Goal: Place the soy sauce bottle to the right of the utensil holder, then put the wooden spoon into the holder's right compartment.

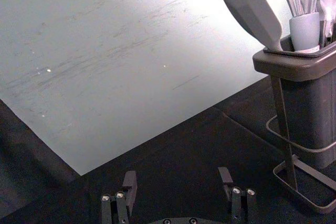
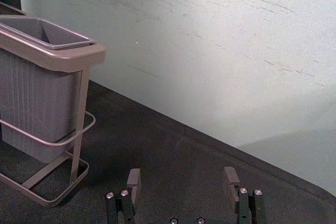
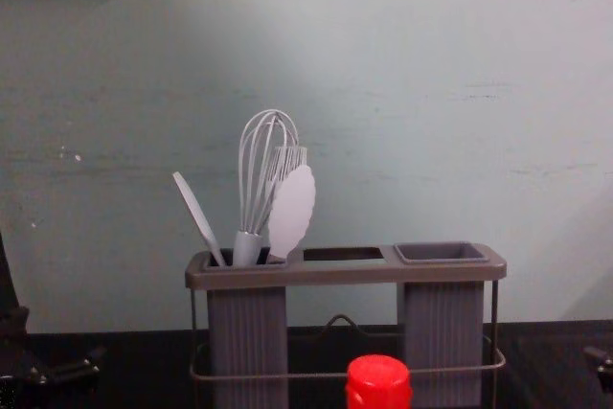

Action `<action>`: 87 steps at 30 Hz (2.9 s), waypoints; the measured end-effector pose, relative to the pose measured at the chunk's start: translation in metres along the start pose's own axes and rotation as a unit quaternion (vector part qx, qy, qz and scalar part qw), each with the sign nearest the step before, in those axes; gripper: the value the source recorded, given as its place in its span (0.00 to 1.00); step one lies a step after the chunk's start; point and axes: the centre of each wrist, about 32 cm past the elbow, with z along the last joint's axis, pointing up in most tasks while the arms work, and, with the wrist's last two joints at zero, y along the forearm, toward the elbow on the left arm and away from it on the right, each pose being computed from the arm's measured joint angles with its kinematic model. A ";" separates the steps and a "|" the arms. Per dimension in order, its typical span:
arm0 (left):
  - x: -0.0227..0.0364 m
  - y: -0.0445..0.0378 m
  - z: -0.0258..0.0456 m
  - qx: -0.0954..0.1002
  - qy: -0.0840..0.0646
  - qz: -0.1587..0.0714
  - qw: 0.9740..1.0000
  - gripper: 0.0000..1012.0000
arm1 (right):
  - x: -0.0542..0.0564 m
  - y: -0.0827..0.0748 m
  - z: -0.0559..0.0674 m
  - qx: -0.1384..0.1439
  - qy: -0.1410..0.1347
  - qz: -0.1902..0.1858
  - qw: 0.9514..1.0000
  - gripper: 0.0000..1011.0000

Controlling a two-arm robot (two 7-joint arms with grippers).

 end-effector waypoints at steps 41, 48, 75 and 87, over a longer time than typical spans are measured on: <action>0.0000 0.0000 0.0000 0.000 0.000 0.000 1.000 1.00 | 0.000 0.000 0.000 0.000 0.000 0.000 1.000 0.99; 0.0000 0.0000 0.0000 0.000 0.000 0.000 1.000 1.00 | 0.000 0.000 0.000 0.000 0.000 0.000 1.000 0.99; 0.0000 0.0000 0.0000 0.000 0.000 0.000 1.000 1.00 | 0.000 0.000 0.000 0.000 0.000 0.000 1.000 0.99; 0.0000 0.0000 0.0000 0.000 0.000 0.000 1.000 1.00 | 0.000 0.000 0.000 0.000 0.000 0.000 1.000 0.99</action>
